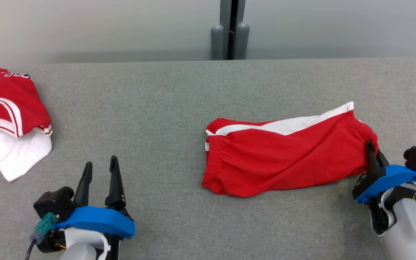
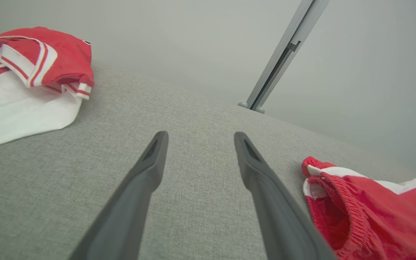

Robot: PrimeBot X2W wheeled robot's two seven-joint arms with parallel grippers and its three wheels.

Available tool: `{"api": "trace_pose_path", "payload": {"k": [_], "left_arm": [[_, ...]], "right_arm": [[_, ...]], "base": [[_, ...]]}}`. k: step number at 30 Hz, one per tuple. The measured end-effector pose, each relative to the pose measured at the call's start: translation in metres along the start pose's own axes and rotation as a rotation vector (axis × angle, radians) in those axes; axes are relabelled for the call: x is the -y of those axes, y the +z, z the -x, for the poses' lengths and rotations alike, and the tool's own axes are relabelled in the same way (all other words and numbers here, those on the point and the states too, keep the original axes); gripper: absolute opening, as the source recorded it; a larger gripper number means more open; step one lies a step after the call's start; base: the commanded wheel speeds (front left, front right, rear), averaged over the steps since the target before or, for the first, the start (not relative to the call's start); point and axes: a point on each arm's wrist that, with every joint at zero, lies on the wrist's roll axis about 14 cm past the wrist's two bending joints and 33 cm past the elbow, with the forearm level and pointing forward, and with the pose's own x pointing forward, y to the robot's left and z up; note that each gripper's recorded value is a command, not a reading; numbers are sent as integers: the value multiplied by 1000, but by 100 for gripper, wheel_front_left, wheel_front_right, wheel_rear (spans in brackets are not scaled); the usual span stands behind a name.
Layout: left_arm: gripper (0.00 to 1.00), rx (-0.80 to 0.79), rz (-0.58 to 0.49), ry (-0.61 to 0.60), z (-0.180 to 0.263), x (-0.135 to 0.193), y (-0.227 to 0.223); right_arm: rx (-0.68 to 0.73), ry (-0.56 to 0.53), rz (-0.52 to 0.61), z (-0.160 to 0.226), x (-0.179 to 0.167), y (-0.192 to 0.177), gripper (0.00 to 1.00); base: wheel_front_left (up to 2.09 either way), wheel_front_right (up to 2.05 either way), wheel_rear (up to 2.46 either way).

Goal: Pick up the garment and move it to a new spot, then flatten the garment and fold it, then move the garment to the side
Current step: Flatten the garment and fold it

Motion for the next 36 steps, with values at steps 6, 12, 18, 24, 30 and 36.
{"api": "trace_pose_path", "payload": {"k": [6,12,18,24,30,36], "left_arm": [[100,-11,4,-11,7,7,-7],[100,-3,6,7,12,1,-5],[100,17,20,27,17,-4,0],[100,28,36,60,22,-13,2],[100,31,38,85,27,-21,2],[100,26,35,74,27,-18,-1]], "right_arm": [[9,28,3,0,-15,-2,0],[61,229,60,-15,-104,21,0],[10,532,145,2,-208,12,0],[-105,718,220,32,-260,-29,0],[-164,738,266,38,-263,-48,0],[-121,742,258,40,-262,-41,100]], "base": [[0,0,0],[0,0,0],[0,0,0],[0,0,0],[0,0,0],[0,0,0]]}}
